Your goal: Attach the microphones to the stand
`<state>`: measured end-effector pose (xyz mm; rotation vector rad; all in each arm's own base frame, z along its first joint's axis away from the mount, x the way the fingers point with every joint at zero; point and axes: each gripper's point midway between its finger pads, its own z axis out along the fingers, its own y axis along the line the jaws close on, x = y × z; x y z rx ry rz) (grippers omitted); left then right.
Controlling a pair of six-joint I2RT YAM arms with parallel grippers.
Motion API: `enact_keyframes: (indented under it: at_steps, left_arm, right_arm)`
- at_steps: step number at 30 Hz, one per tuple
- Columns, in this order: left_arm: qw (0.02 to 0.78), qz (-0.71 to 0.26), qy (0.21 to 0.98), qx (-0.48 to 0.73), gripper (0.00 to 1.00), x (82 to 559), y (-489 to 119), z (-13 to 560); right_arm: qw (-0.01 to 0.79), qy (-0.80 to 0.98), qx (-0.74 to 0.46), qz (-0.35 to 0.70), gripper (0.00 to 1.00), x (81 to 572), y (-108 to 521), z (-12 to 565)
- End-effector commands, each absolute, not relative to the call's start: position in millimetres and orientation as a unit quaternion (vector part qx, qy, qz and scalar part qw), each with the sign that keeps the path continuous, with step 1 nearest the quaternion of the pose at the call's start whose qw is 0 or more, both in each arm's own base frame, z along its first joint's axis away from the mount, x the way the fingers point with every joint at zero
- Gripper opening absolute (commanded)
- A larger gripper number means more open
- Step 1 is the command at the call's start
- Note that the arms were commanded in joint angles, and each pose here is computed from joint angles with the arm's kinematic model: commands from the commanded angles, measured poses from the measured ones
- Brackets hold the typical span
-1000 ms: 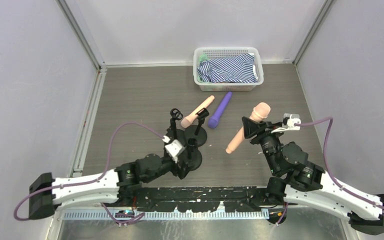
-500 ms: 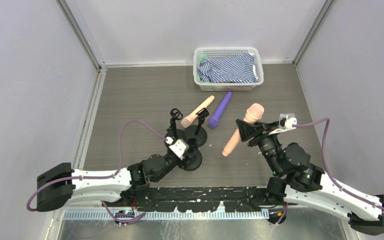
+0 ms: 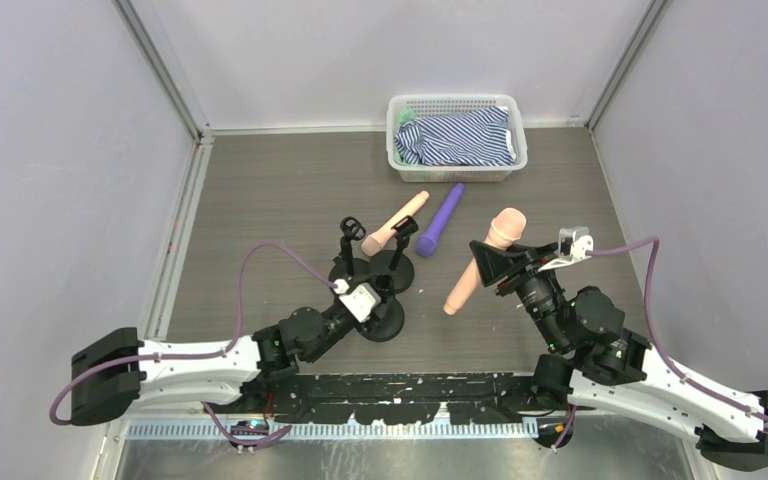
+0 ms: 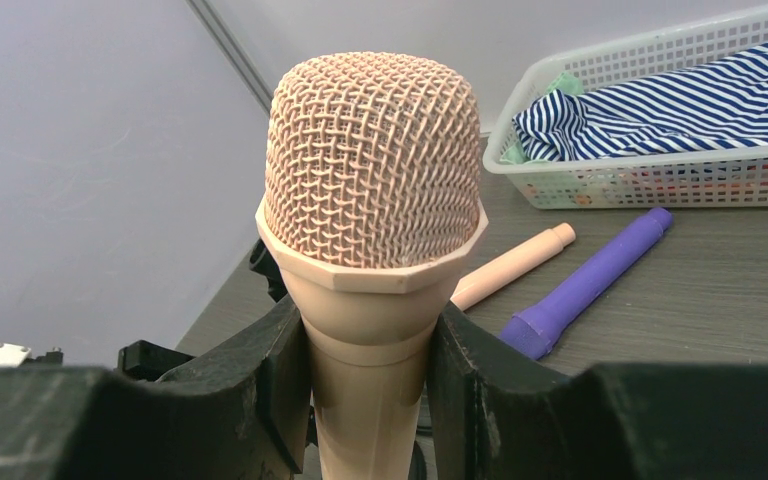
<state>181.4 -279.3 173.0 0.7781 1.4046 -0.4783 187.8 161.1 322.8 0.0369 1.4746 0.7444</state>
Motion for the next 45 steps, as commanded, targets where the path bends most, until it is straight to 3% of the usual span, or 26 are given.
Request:
enact_keyframes:
  at_steps: [1, 14, 18, 21, 26, 30, 45]
  left_arm:
    - [0.705, -0.224, 0.586, 0.331, 0.58, 184, -279, 215]
    - [0.716, -0.21, 0.565, 0.352, 0.57, 189, -284, 234]
    - [0.715, -0.209, 0.564, 0.357, 0.51, 193, -288, 238]
    - [0.711, -0.216, 0.561, 0.364, 0.44, 193, -294, 240]
    - [0.698, -0.232, 0.558, 0.385, 0.14, 188, -304, 238]
    - [0.688, -0.251, 0.557, 0.391, 0.01, 182, -308, 237]
    - [0.672, -0.367, 0.522, 0.374, 0.0, 156, -332, 257]
  right_arm:
    - [0.687, 0.636, 0.016, 0.35, 0.01, 185, 162, 338]
    - [0.682, 0.638, 0.005, 0.356, 0.01, 184, 169, 339]
    - [0.682, 0.637, -0.001, 0.36, 0.01, 183, 171, 340]
    - [0.68, 0.638, -0.004, 0.361, 0.01, 182, 171, 340]
    - [0.681, 0.637, -0.006, 0.362, 0.01, 180, 169, 339]
    - [0.683, 0.633, -0.012, 0.365, 0.01, 178, 167, 342]
    - [0.688, 0.623, -0.048, 0.369, 0.01, 166, 159, 349]
